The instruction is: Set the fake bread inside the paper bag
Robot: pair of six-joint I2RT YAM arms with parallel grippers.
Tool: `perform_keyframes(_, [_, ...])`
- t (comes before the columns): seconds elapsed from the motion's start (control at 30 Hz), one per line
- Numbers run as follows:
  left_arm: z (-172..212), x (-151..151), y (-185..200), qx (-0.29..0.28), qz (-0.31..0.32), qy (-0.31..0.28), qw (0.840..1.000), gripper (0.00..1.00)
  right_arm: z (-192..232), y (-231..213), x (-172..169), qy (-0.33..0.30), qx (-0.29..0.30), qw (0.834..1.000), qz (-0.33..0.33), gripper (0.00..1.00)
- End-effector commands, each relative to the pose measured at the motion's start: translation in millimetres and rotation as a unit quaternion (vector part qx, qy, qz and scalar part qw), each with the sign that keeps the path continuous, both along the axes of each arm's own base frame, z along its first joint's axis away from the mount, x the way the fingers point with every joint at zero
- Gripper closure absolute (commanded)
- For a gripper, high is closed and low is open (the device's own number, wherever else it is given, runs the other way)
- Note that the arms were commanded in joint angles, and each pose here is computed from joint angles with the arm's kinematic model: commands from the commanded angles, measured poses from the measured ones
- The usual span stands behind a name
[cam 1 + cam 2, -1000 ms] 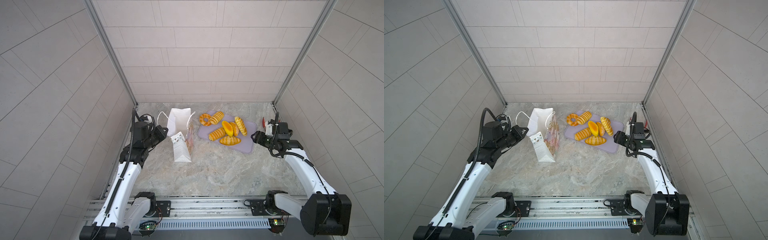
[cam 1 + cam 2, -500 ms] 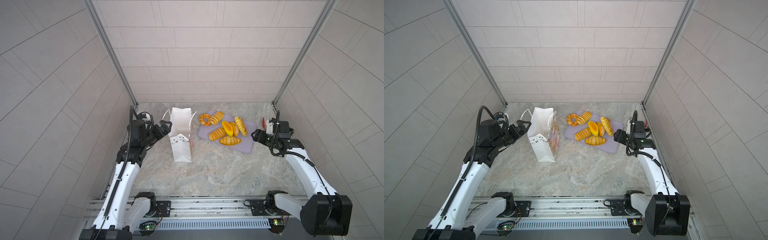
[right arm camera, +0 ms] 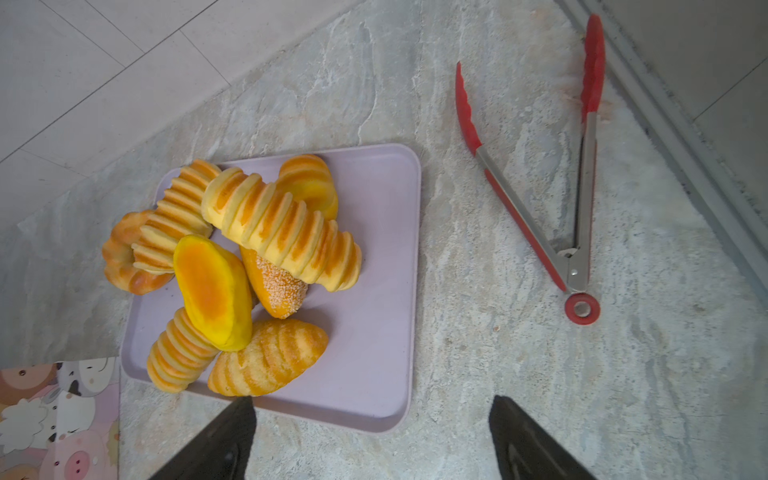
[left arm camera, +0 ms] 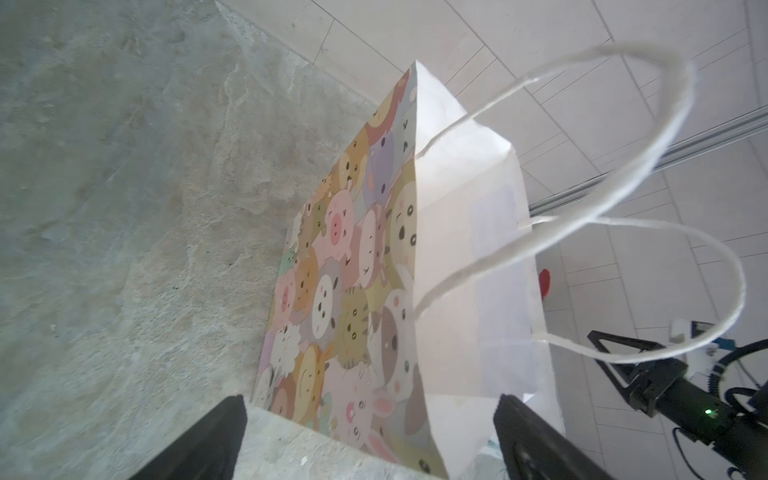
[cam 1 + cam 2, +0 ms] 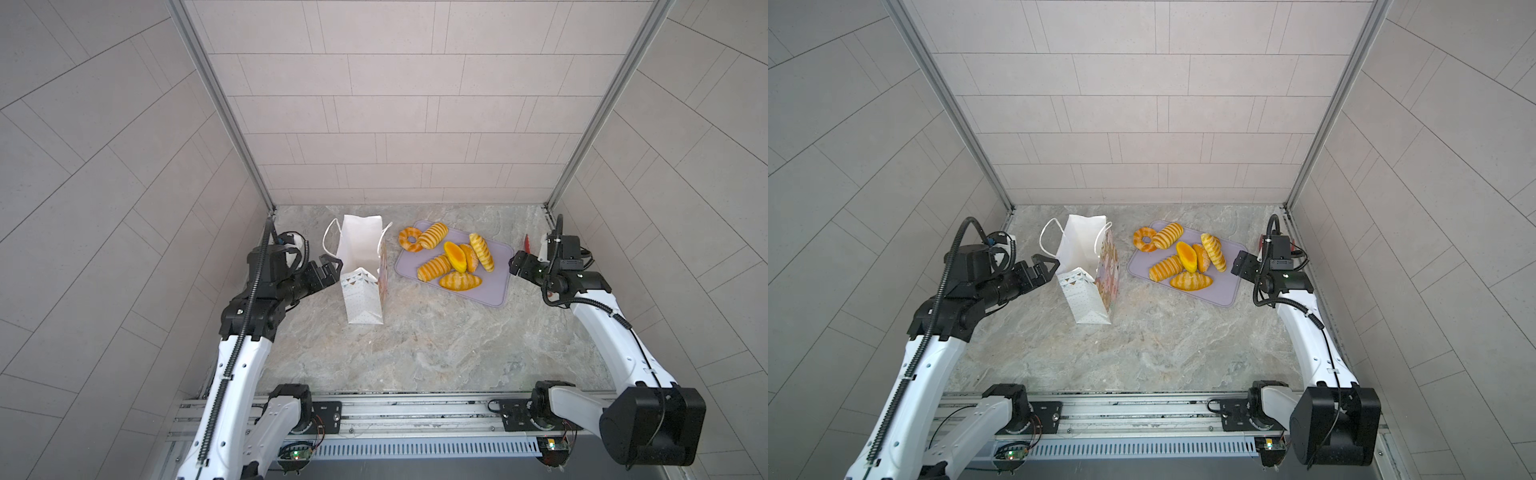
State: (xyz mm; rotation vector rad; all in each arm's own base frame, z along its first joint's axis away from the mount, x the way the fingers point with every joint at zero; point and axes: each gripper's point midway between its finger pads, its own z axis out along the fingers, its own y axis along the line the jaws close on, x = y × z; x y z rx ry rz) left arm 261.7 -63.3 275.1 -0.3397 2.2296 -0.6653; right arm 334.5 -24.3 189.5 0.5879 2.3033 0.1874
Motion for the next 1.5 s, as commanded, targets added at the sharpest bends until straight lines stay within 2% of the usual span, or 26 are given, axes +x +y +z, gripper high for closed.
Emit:
perform_keyframes(0.0, [8,-23,14,0.049,0.014,0.004,0.999,0.00,11,-20,5,-0.025,-0.022,0.998,-0.053,0.14])
perform_keyframes(0.2, [12,-39,19,0.074,0.012,0.012,0.997,0.00,8,-48,14,-0.011,-0.034,0.996,-0.080,0.14])
perform_keyframes(0.27, [18,-45,18,0.070,0.009,-0.003,0.997,0.00,-2,-58,17,0.008,-0.042,0.996,-0.084,0.14])
perform_keyframes(0.4, [15,-47,16,0.065,0.005,-0.011,0.998,0.00,-37,-86,14,0.064,-0.041,0.991,-0.114,0.14])
perform_keyframes(0.57, [11,-43,3,0.030,-0.012,-0.024,0.999,0.00,-88,-99,13,0.150,-0.073,0.981,-0.097,0.13])
perform_keyframes(0.67, [10,-41,-3,0.013,-0.017,-0.032,0.999,0.00,-110,-105,4,0.231,-0.083,0.965,-0.098,0.13])
perform_keyframes(0.77, [9,-41,-6,0.008,-0.019,-0.037,0.999,0.00,-123,-111,2,0.268,-0.096,0.954,-0.091,0.15])
perform_keyframes(0.93, [9,-42,-11,0.002,-0.026,-0.045,0.999,0.00,-130,-119,6,0.304,-0.116,0.942,-0.079,0.15])
perform_keyframes(1.47, [10,-41,-9,0.003,-0.017,-0.046,0.999,0.00,-165,-126,46,0.337,-0.096,0.936,-0.039,0.16])
